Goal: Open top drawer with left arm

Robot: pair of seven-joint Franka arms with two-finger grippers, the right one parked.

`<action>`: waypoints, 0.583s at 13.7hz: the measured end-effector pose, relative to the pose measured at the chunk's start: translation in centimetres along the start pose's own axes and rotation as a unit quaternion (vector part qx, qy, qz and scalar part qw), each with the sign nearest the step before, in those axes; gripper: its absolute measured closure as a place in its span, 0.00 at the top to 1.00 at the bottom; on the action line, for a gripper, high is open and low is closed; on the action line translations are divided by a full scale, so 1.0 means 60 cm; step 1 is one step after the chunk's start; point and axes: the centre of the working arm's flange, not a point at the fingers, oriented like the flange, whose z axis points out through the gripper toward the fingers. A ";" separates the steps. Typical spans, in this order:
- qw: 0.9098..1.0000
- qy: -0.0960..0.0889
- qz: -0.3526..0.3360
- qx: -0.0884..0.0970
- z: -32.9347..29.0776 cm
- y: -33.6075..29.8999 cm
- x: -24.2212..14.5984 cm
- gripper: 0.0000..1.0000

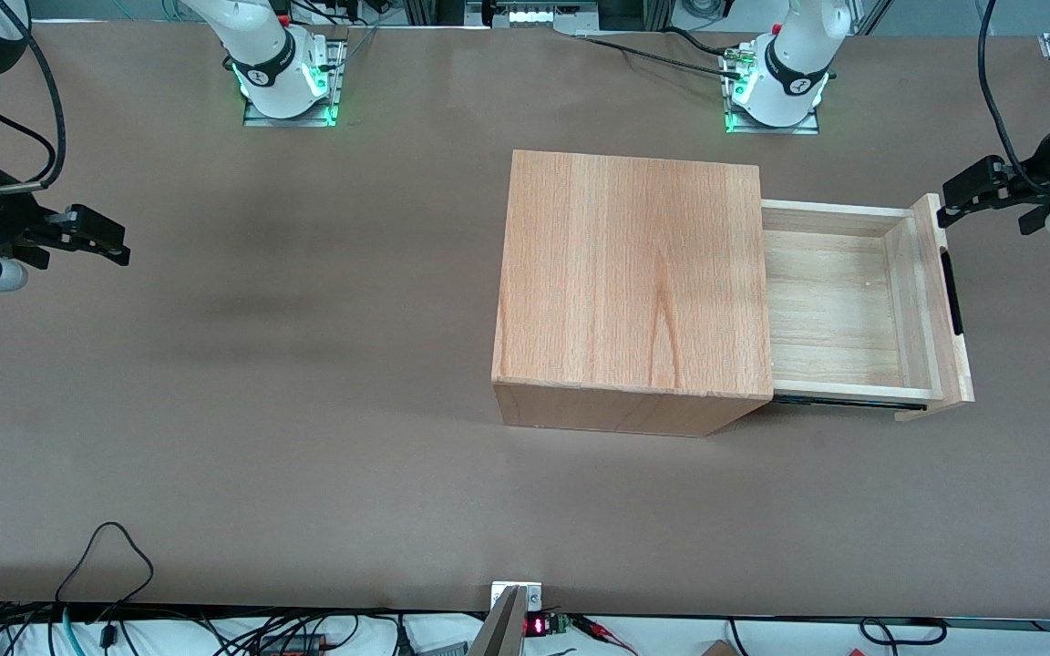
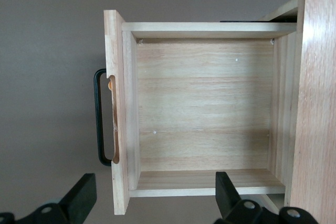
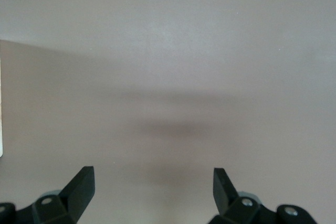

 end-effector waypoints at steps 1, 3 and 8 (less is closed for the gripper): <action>1.000 -0.001 -0.009 0.000 0.001 -0.002 0.000 1.00; 1.000 -0.002 -0.012 0.000 0.002 -0.005 0.000 1.00; 1.000 -0.006 -0.013 0.000 0.004 0.001 -0.002 1.00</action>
